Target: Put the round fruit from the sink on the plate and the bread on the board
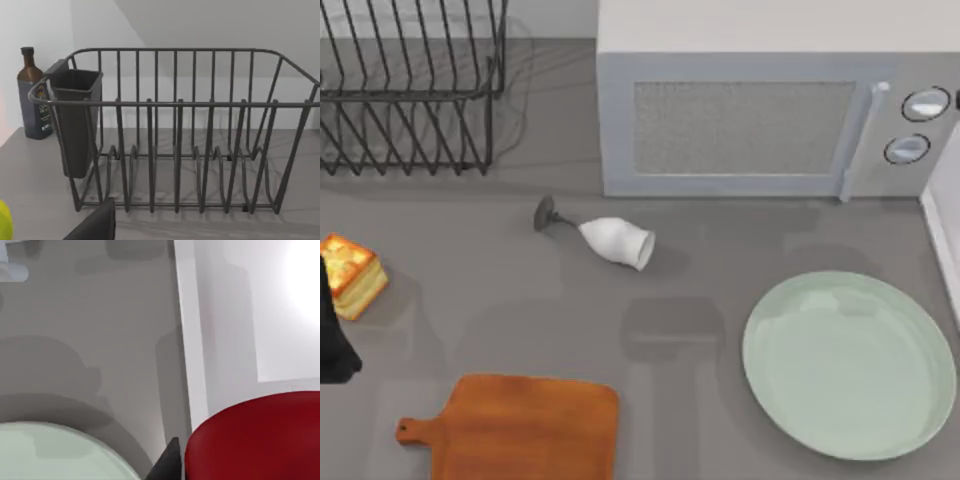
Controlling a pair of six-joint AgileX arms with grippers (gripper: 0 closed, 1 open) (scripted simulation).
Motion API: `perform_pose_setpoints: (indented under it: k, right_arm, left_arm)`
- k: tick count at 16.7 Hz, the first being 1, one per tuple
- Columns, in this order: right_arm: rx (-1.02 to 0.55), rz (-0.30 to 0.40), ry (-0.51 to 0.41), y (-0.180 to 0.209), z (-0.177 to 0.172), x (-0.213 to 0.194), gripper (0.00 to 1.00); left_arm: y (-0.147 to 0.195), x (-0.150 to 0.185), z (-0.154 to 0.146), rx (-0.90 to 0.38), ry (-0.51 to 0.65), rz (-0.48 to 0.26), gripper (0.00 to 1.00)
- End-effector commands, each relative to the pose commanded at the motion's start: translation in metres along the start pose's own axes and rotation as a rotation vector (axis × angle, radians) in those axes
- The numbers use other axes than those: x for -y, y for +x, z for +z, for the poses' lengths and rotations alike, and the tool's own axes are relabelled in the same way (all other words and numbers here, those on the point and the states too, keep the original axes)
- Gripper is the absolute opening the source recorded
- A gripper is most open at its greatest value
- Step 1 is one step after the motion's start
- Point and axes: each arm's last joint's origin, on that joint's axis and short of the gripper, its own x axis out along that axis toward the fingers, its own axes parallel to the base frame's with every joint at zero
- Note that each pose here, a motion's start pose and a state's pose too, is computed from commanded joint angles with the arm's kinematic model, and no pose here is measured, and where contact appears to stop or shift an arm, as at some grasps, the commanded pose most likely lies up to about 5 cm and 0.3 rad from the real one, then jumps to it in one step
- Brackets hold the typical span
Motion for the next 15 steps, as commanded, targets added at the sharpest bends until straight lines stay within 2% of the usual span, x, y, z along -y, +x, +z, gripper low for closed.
perform_pose_setpoints:
  k: [3,6,10,15]
  right_arm:
    - [0.016,0.022,0.027,-0.021,-0.02,-0.036,0.0]
    - [0.006,0.038,0.022,-0.027,-0.039,-0.068,0.0]
    - [-0.051,0.032,-0.011,-0.017,-0.067,-0.101,0.0]
    - [-0.162,-0.016,-0.089,0.007,-0.103,-0.127,0.0]
  left_arm:
    - [0.0,0.0,0.0,0.0,0.0,0.0,1.0]
    - [0.0,0.0,0.0,0.0,0.0,0.0,1.0]
    - [0.0,0.0,0.0,0.0,0.0,0.0,1.0]
    - [0.0,0.0,0.0,0.0,0.0,0.0,1.0]
